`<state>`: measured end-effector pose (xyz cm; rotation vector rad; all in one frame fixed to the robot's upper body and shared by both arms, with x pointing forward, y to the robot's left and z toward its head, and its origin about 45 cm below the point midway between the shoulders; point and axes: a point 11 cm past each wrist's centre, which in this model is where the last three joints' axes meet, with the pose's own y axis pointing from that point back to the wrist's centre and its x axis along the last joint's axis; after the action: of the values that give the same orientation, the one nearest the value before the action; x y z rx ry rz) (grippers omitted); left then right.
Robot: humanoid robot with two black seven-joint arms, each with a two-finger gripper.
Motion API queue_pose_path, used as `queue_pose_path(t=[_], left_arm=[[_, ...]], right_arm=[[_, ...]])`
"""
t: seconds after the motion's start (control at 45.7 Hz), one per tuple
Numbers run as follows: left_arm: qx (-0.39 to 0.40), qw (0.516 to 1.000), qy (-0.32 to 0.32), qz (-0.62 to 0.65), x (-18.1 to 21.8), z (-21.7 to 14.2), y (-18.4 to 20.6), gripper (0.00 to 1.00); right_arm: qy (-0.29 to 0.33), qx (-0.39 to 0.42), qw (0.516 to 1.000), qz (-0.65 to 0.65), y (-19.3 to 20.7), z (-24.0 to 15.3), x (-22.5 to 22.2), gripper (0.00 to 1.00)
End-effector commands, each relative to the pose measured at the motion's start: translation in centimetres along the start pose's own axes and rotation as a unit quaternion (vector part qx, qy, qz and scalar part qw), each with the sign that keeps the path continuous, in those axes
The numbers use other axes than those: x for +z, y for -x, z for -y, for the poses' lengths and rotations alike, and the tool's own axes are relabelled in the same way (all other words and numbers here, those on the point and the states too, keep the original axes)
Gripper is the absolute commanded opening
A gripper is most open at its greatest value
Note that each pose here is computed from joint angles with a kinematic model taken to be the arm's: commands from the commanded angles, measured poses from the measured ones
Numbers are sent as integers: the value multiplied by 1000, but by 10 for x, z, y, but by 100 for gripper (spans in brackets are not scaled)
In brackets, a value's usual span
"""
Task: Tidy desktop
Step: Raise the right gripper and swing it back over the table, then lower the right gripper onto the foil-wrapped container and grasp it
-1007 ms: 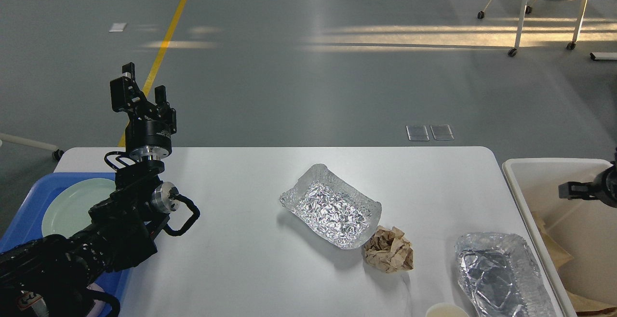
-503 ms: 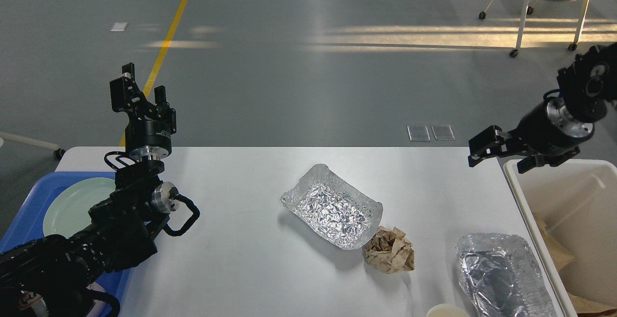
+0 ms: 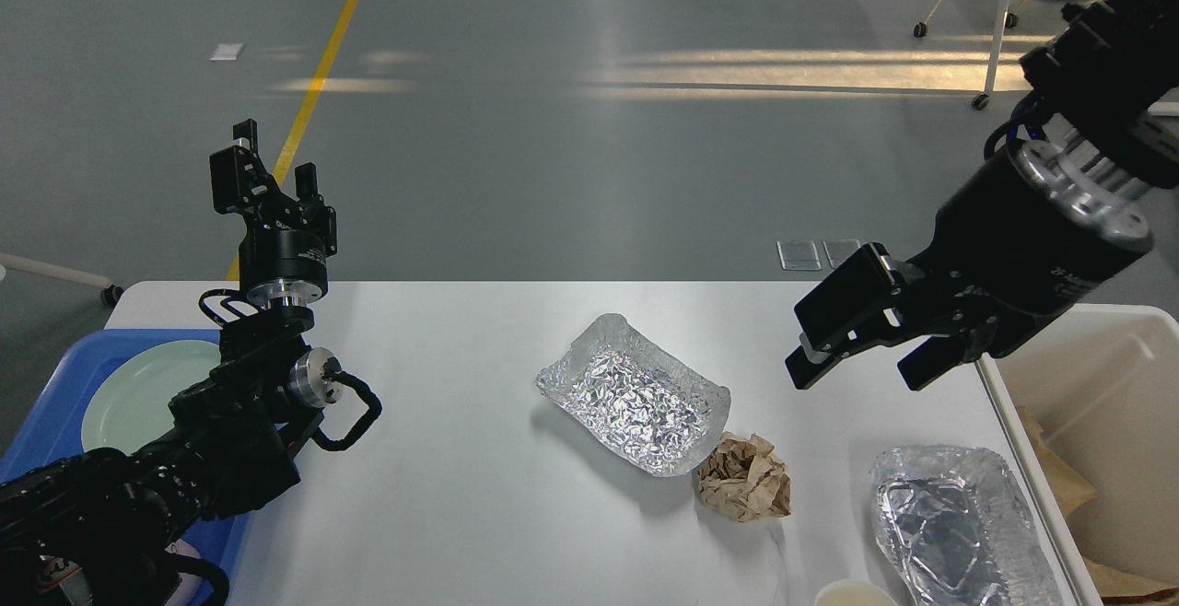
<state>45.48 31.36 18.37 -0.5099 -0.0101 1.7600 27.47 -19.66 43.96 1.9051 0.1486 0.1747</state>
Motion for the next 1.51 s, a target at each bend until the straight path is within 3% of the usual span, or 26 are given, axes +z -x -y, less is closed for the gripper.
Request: queue_pose_path(t=[0.0, 0.372, 0.744, 1.094, 1.488], left_arm=[[0, 1000, 0, 0, 0, 0, 0, 96], [0, 1000, 0, 0, 0, 0, 0, 96], [0, 1000, 0, 0, 0, 0, 0, 96], [0, 1000, 0, 0, 0, 0, 0, 96], [0, 1000, 0, 0, 0, 0, 0, 96]], right_arm=[[-15, 19, 1000, -15, -1, -12, -18, 100], [13, -17, 1000, 0, -2, 11, 1, 100], [121, 47, 987, 100, -22, 100, 124, 100], [176, 38, 976, 124, 14, 181, 209, 100], [192, 26, 974, 116, 43, 252, 232, 100]])
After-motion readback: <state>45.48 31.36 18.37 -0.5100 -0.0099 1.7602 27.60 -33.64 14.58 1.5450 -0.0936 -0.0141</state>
